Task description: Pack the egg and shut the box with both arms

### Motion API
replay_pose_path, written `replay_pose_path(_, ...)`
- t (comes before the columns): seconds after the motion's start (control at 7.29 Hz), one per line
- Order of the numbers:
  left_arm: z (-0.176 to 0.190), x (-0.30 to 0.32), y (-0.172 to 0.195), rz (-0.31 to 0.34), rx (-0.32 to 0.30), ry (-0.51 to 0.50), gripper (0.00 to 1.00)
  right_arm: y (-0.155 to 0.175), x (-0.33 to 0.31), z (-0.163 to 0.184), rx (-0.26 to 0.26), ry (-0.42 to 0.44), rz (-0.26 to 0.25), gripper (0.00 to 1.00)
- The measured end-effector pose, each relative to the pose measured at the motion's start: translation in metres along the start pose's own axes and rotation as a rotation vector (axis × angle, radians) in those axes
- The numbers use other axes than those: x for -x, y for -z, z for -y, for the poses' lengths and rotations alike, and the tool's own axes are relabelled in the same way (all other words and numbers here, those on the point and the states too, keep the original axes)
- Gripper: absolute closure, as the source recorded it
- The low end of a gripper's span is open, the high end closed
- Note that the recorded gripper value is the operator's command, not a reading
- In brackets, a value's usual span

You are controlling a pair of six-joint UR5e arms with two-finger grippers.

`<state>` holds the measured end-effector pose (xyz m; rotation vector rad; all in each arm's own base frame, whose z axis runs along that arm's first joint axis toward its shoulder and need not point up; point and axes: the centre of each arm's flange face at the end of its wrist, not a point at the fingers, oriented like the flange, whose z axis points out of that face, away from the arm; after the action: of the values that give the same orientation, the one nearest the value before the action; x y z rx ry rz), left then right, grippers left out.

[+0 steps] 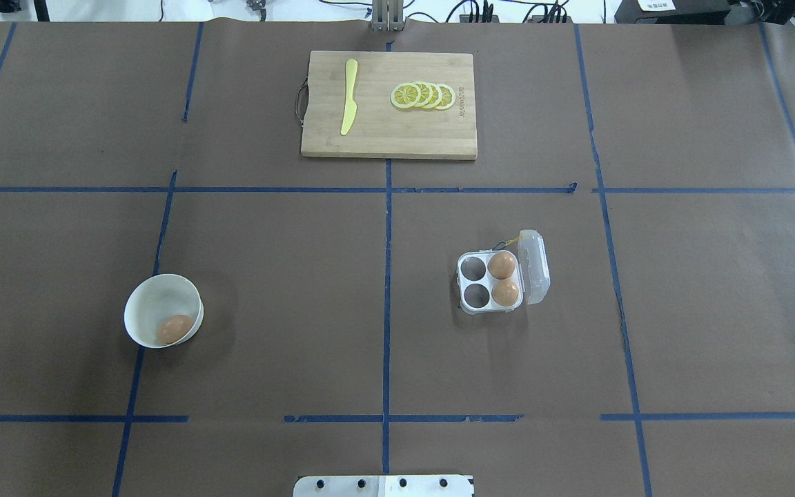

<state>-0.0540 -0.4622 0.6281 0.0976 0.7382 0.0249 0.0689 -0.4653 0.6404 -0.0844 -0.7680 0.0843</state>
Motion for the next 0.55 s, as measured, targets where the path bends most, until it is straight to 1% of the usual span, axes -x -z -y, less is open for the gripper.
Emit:
replay_pose_path(0.14,0.0,0.0,0.0,0.0,-0.003,-0.003,0.0,0.001,0.0,0.0,-0.002,0.002,-0.001,0.0)
replay_pose_path(0.27,0.002,-0.002,0.002,-0.001,-0.018,-0.017,0.0,0.002,0.002,0.001,-0.005,0.006,0.0,0.0)
replay_pose_path(0.41,0.007,-0.01,0.007,-0.004,-0.052,-0.057,0.0,0.005,0.005,0.001,-0.011,0.012,0.005,0.0)
replay_pose_path(0.55,0.014,-0.032,0.007,-0.014,-0.089,-0.133,0.0,0.01,0.011,0.002,-0.021,0.021,0.008,0.0)
